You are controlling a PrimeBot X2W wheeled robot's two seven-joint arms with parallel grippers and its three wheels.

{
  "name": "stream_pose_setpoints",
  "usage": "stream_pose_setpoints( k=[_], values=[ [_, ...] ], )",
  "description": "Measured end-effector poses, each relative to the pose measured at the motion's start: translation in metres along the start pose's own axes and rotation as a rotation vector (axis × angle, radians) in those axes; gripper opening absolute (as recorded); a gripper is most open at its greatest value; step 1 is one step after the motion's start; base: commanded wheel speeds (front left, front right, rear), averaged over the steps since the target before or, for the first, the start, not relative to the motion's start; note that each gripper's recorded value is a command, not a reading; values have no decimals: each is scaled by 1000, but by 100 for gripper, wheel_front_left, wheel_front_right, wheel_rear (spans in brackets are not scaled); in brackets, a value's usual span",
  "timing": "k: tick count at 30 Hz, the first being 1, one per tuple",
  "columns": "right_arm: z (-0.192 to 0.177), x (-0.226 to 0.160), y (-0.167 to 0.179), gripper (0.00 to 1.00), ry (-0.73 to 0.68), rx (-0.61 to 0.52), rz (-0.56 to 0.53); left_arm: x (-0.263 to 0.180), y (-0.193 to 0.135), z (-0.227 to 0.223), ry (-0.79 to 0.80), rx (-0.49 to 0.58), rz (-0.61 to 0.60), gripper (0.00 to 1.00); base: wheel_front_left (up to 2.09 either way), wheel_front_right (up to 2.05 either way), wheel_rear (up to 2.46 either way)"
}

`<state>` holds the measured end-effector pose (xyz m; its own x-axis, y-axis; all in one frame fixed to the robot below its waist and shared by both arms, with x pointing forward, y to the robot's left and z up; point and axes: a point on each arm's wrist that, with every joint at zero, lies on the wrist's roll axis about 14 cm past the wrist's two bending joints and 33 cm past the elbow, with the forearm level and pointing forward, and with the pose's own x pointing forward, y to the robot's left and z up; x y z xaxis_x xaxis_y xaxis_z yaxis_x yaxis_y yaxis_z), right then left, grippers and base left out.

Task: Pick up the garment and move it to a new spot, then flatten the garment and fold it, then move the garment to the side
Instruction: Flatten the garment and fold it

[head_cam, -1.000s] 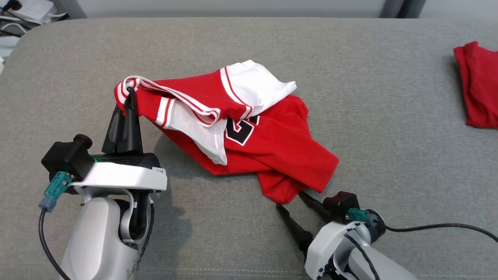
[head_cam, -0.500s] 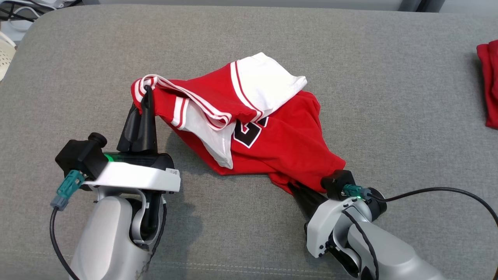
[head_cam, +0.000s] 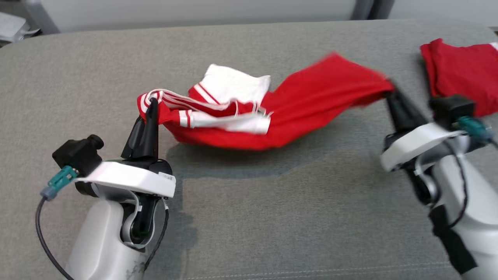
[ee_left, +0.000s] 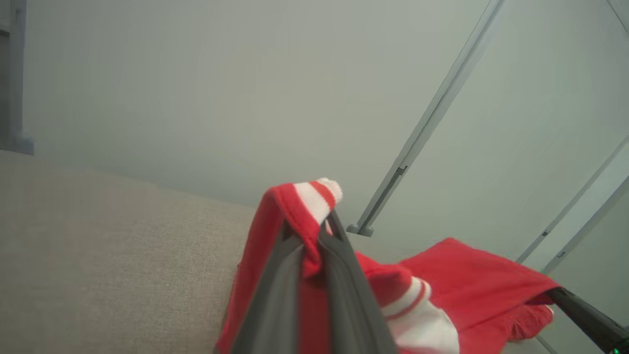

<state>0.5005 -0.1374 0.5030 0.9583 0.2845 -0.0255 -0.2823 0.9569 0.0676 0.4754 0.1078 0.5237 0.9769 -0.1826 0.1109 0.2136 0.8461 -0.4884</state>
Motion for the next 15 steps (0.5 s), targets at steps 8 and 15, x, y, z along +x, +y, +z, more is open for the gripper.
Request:
stream_pose_setpoints(
  k=[8, 15],
  values=[
    [-22, -53, -62, 0, 65, -67, -163, -14, -18, -41, 321, -52, -118, 0, 0, 0, 0],
    [-109, -94, -43, 0, 301, 32, -153, -67, 67, -86, 498, -24, 137, 0, 0, 0, 0]
  ],
)
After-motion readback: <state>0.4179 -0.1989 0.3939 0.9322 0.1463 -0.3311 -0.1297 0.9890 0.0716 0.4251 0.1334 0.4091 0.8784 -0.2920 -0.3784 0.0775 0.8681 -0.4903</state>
